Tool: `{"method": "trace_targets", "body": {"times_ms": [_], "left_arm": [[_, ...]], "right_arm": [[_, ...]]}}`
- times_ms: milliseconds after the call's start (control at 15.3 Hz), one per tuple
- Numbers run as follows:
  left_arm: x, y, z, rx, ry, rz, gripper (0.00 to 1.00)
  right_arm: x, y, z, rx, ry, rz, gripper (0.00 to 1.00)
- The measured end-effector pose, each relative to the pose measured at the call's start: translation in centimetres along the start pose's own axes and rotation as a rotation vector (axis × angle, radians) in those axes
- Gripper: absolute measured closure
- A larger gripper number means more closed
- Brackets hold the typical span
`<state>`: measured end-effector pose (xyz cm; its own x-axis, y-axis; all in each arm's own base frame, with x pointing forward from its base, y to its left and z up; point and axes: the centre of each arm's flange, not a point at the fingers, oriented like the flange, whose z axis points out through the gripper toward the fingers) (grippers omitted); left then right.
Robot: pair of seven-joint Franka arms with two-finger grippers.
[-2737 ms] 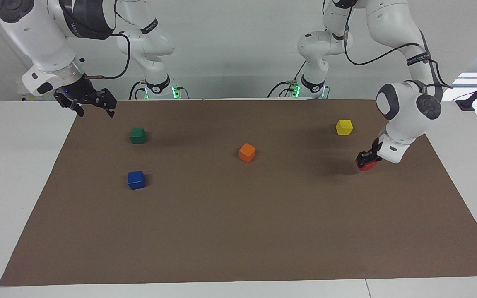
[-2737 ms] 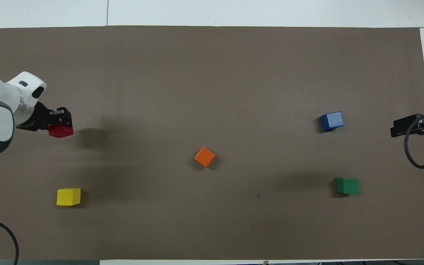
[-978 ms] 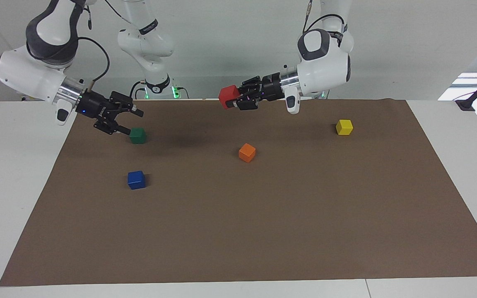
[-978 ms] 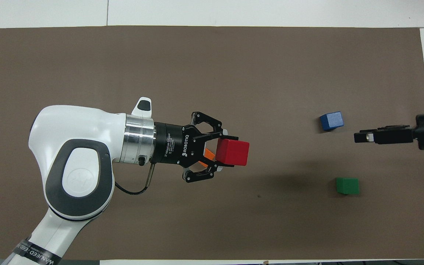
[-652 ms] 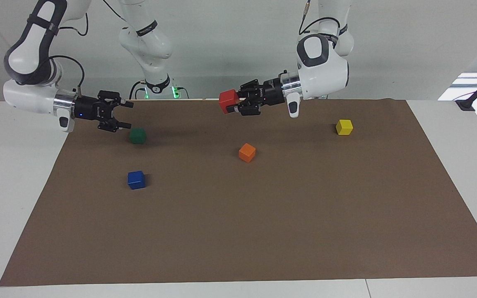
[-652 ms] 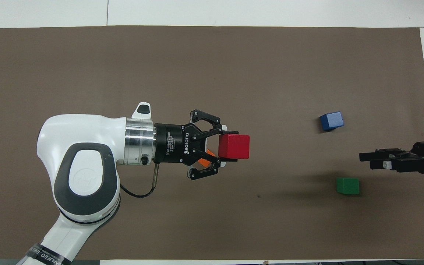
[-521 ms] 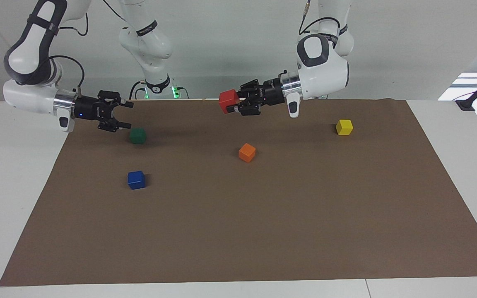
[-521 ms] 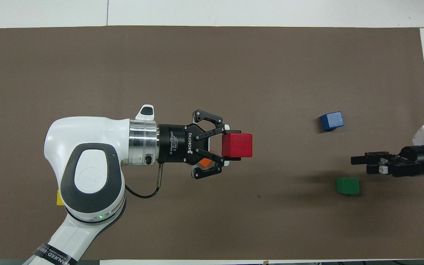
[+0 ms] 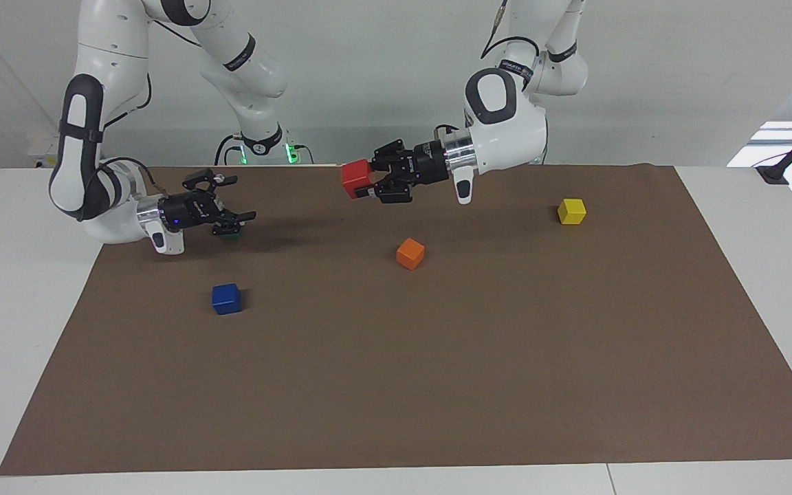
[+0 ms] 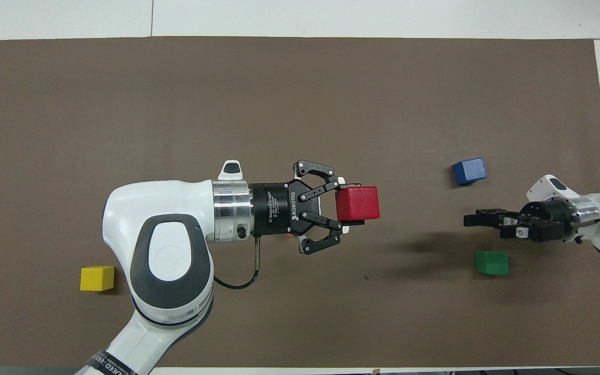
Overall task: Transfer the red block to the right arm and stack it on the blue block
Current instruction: 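Carry the red cube toward the right gripper while the right gripper approaches, then close the right gripper on the red cube held by the left gripper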
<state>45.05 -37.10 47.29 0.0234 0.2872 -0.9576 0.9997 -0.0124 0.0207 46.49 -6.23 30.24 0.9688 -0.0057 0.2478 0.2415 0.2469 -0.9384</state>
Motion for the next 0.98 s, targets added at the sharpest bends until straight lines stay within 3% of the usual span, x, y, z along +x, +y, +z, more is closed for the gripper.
{"method": "trace_targets", "body": {"times_ms": [261, 652, 978], "left_arm": [[-0.1, -1.8, 2.5, -0.025, 0.049, 0.057, 0.46], [0.5, -3.5, 5.3, 0.01, 0.058, 0.096, 0.46], [1.2, -4.6, 8.1, -0.03, 0.07, 0.115, 0.46]], "right_arm": [[1.0, 0.3, 2.1, 0.048, 0.008, -0.015, 0.0], [1.8, 1.5, 4.7, 0.091, 0.019, -0.017, 0.0], [2.0, 2.1, 6.1, 0.1, 0.009, -0.011, 0.0]]}}
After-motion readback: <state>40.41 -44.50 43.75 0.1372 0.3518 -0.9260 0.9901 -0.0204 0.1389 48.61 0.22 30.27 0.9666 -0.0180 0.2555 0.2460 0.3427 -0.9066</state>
